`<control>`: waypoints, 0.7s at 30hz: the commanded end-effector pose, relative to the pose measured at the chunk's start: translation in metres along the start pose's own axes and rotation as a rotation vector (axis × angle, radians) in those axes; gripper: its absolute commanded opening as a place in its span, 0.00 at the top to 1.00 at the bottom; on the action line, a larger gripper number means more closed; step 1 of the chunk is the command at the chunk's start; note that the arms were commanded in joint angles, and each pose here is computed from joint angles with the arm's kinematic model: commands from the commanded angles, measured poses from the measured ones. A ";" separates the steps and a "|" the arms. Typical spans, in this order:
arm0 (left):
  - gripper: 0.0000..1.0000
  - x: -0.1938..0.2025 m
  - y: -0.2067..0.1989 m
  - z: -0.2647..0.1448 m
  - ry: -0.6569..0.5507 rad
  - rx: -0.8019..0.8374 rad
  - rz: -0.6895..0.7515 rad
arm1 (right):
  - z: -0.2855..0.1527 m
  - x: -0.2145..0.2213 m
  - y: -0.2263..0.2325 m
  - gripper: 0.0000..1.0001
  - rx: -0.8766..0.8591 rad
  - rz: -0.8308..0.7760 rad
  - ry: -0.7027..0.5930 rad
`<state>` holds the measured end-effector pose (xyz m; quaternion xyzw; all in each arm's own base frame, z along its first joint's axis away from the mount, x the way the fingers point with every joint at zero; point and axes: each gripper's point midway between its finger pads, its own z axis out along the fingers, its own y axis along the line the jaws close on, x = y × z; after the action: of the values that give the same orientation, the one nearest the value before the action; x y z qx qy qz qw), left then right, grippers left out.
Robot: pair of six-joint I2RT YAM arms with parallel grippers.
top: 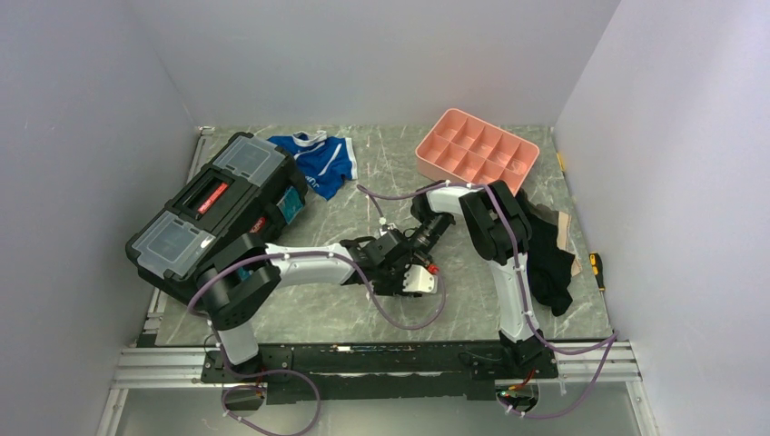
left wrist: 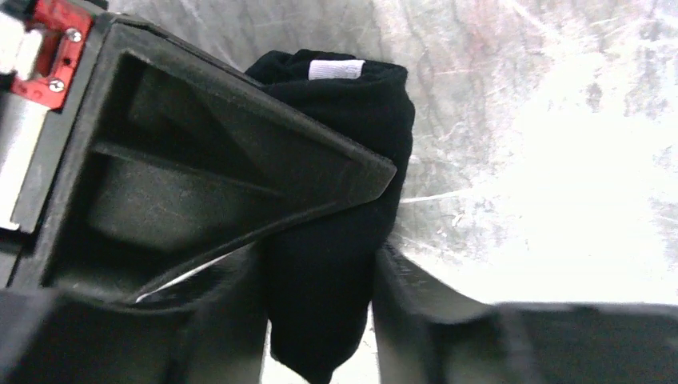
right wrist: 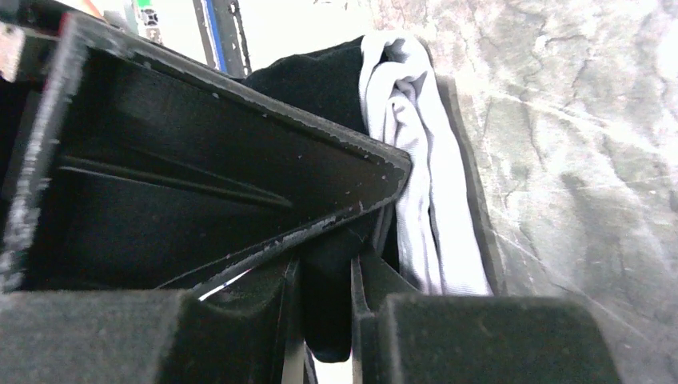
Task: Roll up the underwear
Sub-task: Roll the underwear to the center of the board.
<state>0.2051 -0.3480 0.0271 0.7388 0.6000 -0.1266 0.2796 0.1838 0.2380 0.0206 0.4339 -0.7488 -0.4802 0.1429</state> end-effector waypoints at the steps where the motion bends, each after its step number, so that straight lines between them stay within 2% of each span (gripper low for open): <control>1: 0.59 0.008 -0.019 0.016 0.031 0.112 0.013 | 0.003 0.017 -0.039 0.85 0.119 -0.084 0.106; 4: 0.78 0.018 -0.029 0.020 0.067 0.189 -0.010 | -0.001 0.012 -0.035 0.81 0.132 -0.099 0.095; 7: 1.00 0.028 -0.035 0.023 0.090 0.253 -0.042 | -0.008 0.007 -0.031 0.70 0.149 -0.115 0.074; 11: 1.00 0.035 -0.038 0.023 0.108 0.328 -0.081 | -0.022 0.001 -0.024 0.50 0.181 -0.136 0.037; 21: 1.00 0.045 -0.034 0.026 0.152 0.398 -0.131 | -0.078 0.000 -0.007 0.44 0.243 -0.151 -0.097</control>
<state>0.2047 -0.3515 0.0226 0.7440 0.6122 -0.2079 0.1689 0.2154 0.2076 0.0379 0.4600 -0.7728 -0.4307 0.0751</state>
